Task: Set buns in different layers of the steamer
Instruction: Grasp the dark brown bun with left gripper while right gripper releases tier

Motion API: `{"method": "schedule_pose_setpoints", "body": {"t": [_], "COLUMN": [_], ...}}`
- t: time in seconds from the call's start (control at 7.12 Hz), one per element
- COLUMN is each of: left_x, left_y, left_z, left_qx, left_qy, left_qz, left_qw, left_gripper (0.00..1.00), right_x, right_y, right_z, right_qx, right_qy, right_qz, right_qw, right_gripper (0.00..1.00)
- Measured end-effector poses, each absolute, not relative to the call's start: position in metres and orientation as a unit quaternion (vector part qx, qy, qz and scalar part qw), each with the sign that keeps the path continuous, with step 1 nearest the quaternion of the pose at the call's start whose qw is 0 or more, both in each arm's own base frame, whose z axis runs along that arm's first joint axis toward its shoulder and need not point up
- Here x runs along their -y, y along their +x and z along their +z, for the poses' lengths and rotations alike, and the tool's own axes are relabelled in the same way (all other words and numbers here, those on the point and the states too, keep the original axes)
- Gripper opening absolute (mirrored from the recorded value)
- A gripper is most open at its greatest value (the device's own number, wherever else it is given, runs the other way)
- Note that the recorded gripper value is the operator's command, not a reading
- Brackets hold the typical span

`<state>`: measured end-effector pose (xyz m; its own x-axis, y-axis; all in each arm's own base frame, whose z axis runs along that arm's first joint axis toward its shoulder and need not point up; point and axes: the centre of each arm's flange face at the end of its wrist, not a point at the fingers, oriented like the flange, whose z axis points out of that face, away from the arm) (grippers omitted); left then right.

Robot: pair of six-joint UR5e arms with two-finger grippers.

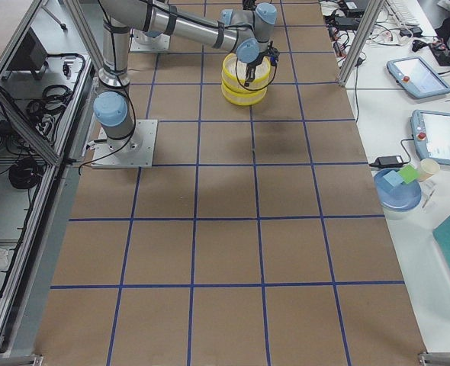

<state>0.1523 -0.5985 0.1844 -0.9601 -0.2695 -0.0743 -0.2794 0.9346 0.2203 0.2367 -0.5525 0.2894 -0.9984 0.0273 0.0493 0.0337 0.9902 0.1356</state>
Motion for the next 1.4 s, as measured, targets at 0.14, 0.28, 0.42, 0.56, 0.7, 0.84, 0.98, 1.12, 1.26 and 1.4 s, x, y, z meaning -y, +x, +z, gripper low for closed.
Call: {"method": "schedule_pose_setpoints", "body": {"t": [0.14, 0.28, 0.42, 0.56, 0.7, 0.84, 0.98, 1.12, 1.26, 1.4], "left_x": [0.599, 0.600, 0.602, 0.605, 0.610, 0.618, 0.626, 0.631, 0.634, 0.635], "left_y": [0.153, 0.153, 0.153, 0.152, 0.146, 0.133, 0.114, 0.089, 0.059, 0.024], "left_z": [0.182, 0.183, 0.190, 0.202, 0.215, 0.226, 0.237, 0.250, 0.266, 0.284], "left_qx": [-0.983, -0.983, -0.984, -0.986, -0.986, -0.985, -0.983, -0.982, -0.981, -0.979], "left_qy": [-0.140, -0.140, -0.138, -0.137, -0.144, -0.161, -0.175, -0.181, -0.188, -0.200], "left_qz": [0.116, 0.114, 0.107, 0.095, 0.077, 0.059, 0.045, 0.033, 0.021, 0.008], "left_qw": [0.021, 0.020, 0.021, 0.020, 0.006, -0.018, -0.030, -0.032, -0.032, -0.038], "left_gripper": [0.00, 0.00, 0.00, 0.00, 0.00, 0.00, 0.00, 0.00, 0.00, 0.00], "right_x": [0.553, 0.553, 0.552, 0.551, 0.550, 0.549, 0.548, 0.547, 0.548, 0.547], "right_y": [0.236, 0.236, 0.236, 0.235, 0.235, 0.235, 0.235, 0.235, 0.235, 0.236], "right_z": [0.289, 0.289, 0.288, 0.286, 0.284, 0.283, 0.284, 0.286, 0.292, 0.310], "right_qx": [0.997, 0.997, 0.997, 0.997, 0.997, 0.997, 0.997, 0.997, 0.997, 0.998], "right_qy": [-0.015, -0.014, -0.014, -0.013, -0.013, -0.013, -0.013, -0.013, -0.012, -0.011], "right_qz": [-0.068, -0.067, -0.068, -0.070, -0.073, -0.074, -0.075, -0.074, -0.070, -0.056], "right_qw": [0.027, 0.029, 0.030, 0.031, 0.032, 0.032, 0.032, 0.030, 0.027, 0.022], "right_gripper": [0.00, 0.00, 0.00, 0.01, 0.72, 1.00, 1.00, 1.00, 1.00, 1.00]}}
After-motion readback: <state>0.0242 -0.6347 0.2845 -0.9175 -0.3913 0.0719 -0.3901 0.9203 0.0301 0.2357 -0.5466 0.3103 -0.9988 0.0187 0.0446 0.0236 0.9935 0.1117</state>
